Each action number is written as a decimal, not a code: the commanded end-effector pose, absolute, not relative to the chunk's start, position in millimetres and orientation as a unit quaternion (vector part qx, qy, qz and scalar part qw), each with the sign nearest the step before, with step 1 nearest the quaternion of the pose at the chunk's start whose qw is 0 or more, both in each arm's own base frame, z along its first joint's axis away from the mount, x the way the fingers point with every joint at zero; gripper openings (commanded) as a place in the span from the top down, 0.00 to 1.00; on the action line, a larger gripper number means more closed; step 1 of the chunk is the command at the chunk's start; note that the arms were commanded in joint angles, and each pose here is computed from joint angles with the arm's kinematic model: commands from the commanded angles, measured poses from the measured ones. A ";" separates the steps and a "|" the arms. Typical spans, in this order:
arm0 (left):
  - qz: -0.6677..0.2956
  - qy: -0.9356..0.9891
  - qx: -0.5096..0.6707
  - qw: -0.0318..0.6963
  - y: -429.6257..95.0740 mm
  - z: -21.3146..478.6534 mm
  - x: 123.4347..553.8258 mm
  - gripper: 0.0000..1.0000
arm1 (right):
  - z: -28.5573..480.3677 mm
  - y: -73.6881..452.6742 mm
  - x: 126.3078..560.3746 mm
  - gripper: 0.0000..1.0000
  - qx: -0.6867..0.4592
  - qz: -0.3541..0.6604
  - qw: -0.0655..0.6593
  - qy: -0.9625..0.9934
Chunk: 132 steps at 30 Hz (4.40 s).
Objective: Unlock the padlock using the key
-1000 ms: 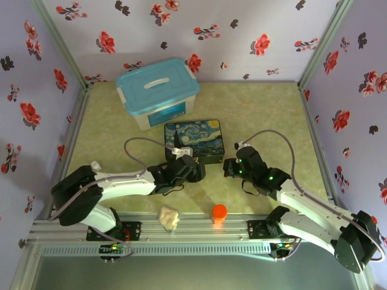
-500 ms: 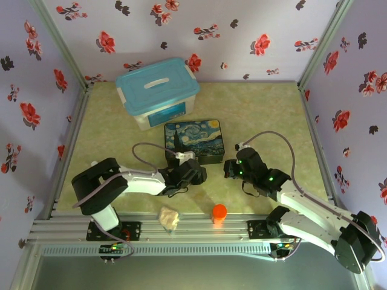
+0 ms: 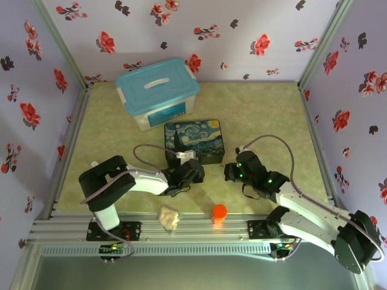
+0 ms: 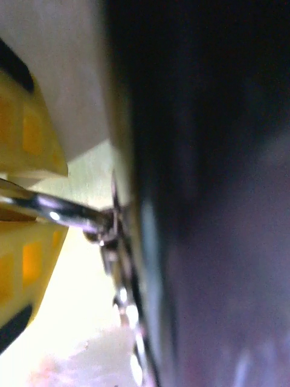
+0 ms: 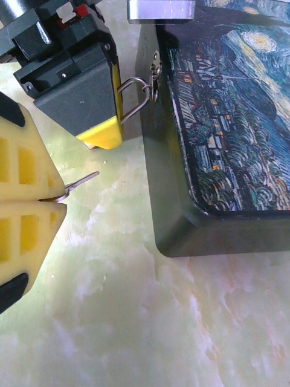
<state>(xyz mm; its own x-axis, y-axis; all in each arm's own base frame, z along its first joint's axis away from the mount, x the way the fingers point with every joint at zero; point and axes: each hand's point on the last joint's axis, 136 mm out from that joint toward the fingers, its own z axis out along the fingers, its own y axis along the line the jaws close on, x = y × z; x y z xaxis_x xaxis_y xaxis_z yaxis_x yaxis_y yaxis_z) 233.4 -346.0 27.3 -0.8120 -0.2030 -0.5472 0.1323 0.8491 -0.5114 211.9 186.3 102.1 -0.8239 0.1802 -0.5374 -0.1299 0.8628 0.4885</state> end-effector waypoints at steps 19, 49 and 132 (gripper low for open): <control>-0.342 0.891 -0.081 0.286 -348.3 44.2 240.2 0.97 | 99.7 213.1 205.7 1.00 0.100 0.374 0.243 0.889; -0.495 0.804 -0.194 0.266 -357.5 134.4 257.4 0.97 | 89.6 249.6 210.7 1.00 0.181 0.466 0.195 0.844; -0.515 0.807 -0.164 0.240 -370.7 149.1 255.9 1.00 | 154.9 291.8 255.8 1.00 0.192 0.666 0.170 0.701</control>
<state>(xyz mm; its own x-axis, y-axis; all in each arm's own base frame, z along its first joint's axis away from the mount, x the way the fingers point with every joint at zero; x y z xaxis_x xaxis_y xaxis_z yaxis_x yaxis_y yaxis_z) 275.3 -338.9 119.9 -0.7540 -0.6098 -0.2442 -0.1082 0.4819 -0.8695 245.6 277.0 113.1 -0.8503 0.5223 0.0649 0.1514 0.1245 0.9806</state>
